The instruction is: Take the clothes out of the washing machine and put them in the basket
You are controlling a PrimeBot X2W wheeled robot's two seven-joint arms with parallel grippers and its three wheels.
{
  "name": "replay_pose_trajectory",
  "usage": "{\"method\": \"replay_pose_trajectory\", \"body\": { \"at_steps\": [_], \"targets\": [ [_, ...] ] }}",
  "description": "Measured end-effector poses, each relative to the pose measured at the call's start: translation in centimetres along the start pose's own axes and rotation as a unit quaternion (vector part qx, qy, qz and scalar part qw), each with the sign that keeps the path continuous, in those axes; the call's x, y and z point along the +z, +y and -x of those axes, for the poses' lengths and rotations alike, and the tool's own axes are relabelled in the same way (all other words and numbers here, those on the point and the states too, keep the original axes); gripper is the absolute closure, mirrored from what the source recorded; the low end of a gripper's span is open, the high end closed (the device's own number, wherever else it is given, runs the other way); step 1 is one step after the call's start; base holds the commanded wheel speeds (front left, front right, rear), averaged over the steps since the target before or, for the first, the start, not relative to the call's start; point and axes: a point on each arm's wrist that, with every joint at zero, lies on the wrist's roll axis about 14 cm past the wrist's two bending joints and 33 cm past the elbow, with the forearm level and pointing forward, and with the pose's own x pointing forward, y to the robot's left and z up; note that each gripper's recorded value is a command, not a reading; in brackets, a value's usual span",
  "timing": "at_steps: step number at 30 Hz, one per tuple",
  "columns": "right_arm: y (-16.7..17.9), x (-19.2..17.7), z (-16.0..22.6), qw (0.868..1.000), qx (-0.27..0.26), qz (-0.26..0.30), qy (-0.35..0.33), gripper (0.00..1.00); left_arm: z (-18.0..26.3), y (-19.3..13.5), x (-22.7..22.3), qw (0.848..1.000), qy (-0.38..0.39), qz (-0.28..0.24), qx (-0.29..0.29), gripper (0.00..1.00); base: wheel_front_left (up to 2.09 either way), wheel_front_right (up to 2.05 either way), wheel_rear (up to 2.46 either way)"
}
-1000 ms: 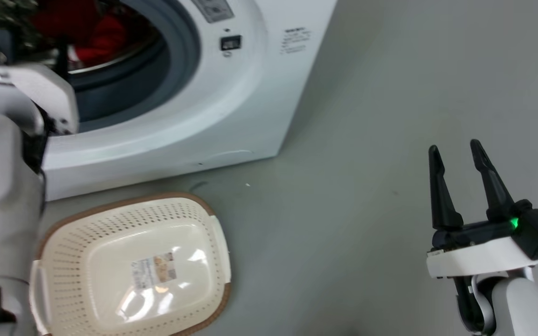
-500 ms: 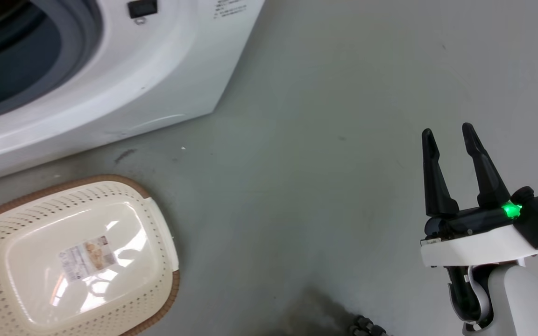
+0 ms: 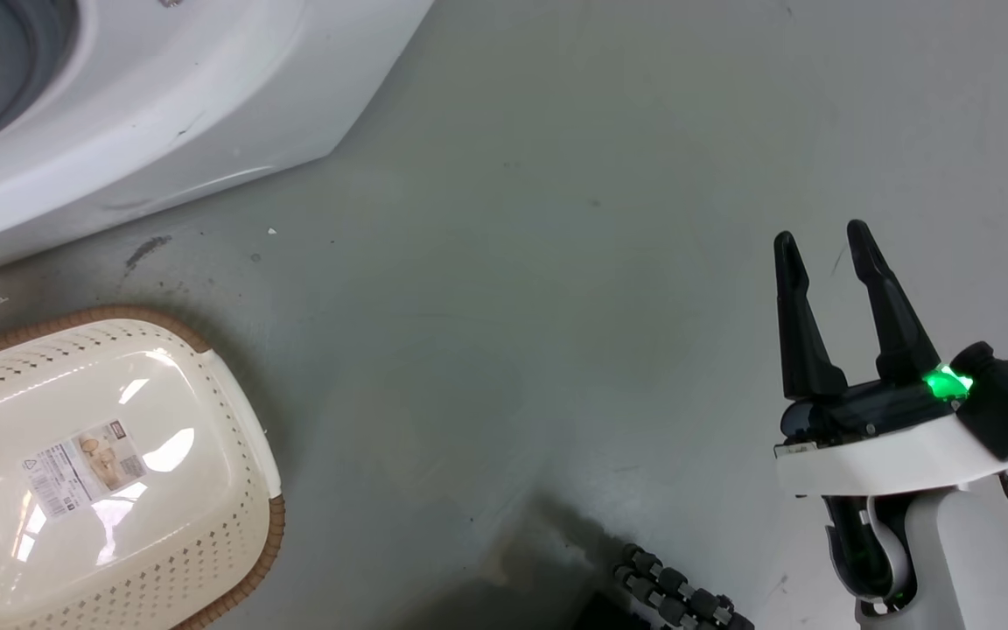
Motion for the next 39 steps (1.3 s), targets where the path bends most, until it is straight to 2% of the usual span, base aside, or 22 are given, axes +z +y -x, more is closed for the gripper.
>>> {"method": "replay_pose_trajectory", "body": {
  "at_steps": [4, 5, 6, 7, 15, 23, 29, 39],
  "targets": [
    [0.2, -0.1, -0.4, 1.000, 0.003, -0.001, 0.000, 0.00, -0.5, -0.1, -1.2, 1.000, 0.026, 0.010, 0.004, 0.00, 0.00, 0.00, 0.00],
    [0.2, -0.1, -0.4, 1.000, 0.003, 0.000, 0.001, 0.00, -0.5, 0.0, -1.2, 1.000, 0.025, 0.010, 0.008, 0.28, 0.00, 0.00, 0.00],
    [0.2, -0.2, -0.4, 1.000, 0.003, 0.000, 0.002, 0.00, -0.5, 0.1, -1.0, 1.000, 0.020, 0.010, 0.014, 0.73, 0.00, 0.00, 0.00],
    [0.2, -0.3, -0.5, 1.000, 0.003, -0.001, 0.003, 0.00, -0.5, 0.1, -0.9, 1.000, 0.016, 0.012, 0.017, 0.99, 0.00, 0.00, 0.00],
    [0.2, 0.5, -0.9, 1.000, 0.003, -0.001, -0.010, 0.00, -0.1, -0.1, -1.6, 0.999, 0.025, 0.016, 0.026, 1.00, 0.00, 0.00, 0.00],
    [0.0, 1.3, -0.8, 1.000, 0.002, -0.002, -0.022, 0.00, 2.2, 1.0, 2.0, 0.995, -0.075, 0.018, 0.058, 1.00, 0.00, 0.00, 0.00],
    [-0.1, 2.5, -0.8, 0.999, 0.003, 0.000, -0.040, 0.00, 5.1, 1.4, 5.6, 0.979, -0.189, 0.018, 0.077, 1.00, 0.00, 0.00, 0.00],
    [-0.1, 4.4, -0.5, 0.998, 0.005, 0.000, -0.068, 0.00, 6.7, 1.2, 4.8, 0.965, -0.247, 0.040, 0.075, 1.00, 0.00, 0.00, 0.00]
  ]
}}
